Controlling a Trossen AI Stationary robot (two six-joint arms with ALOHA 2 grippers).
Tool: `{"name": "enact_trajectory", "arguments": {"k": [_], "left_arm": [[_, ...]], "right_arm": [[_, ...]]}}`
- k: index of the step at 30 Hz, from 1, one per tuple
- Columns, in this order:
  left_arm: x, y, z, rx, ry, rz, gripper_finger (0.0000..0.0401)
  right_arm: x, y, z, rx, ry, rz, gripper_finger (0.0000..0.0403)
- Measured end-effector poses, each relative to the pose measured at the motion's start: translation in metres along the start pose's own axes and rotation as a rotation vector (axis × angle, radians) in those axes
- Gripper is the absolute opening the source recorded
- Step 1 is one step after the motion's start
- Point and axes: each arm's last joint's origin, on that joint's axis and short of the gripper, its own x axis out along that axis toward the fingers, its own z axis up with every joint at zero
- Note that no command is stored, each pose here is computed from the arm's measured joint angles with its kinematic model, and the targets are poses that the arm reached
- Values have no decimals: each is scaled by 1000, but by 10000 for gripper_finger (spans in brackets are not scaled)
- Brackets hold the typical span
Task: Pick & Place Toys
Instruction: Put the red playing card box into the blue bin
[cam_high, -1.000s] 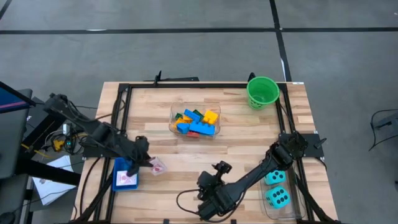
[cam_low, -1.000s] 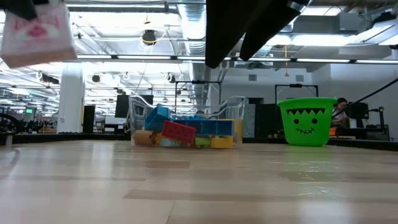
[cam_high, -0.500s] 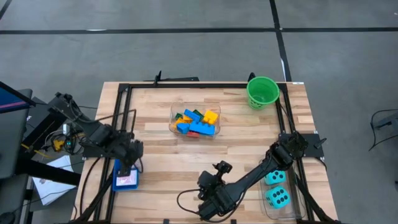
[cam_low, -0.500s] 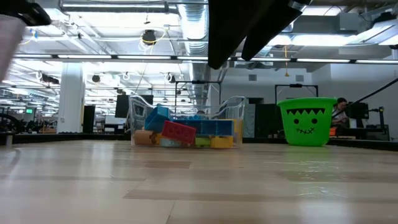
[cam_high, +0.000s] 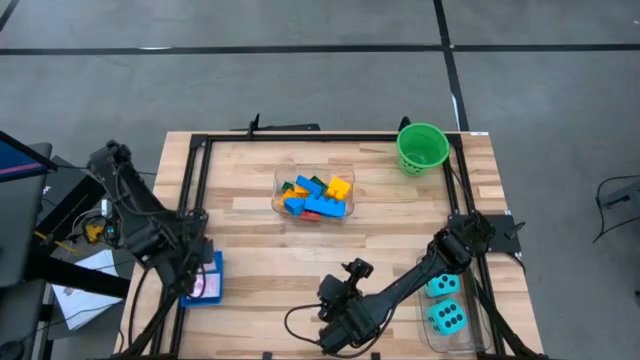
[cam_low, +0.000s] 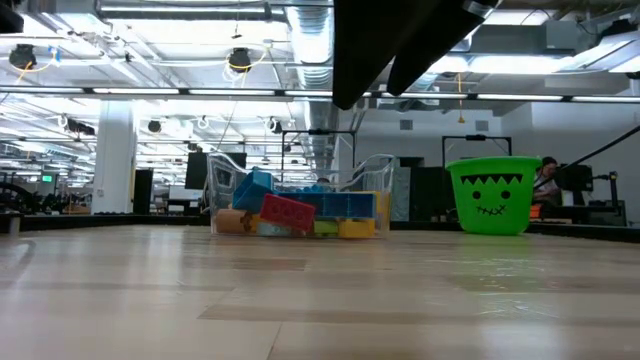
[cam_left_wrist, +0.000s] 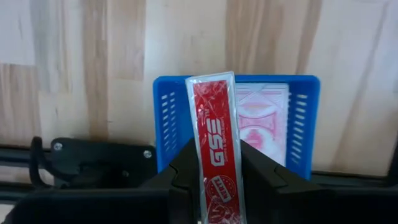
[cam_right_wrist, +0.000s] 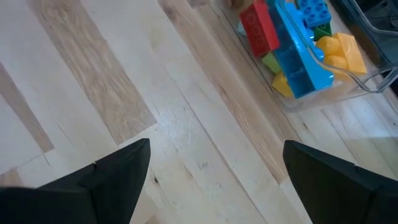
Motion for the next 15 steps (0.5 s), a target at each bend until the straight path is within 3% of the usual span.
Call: {"name": "enact_trajectory", "arguments": {"k": [15], "left_arm": [[31, -6, -35, 37, -8, 78, 64]], "right_arm": [[0, 1, 1, 10, -20, 3, 359]]}}
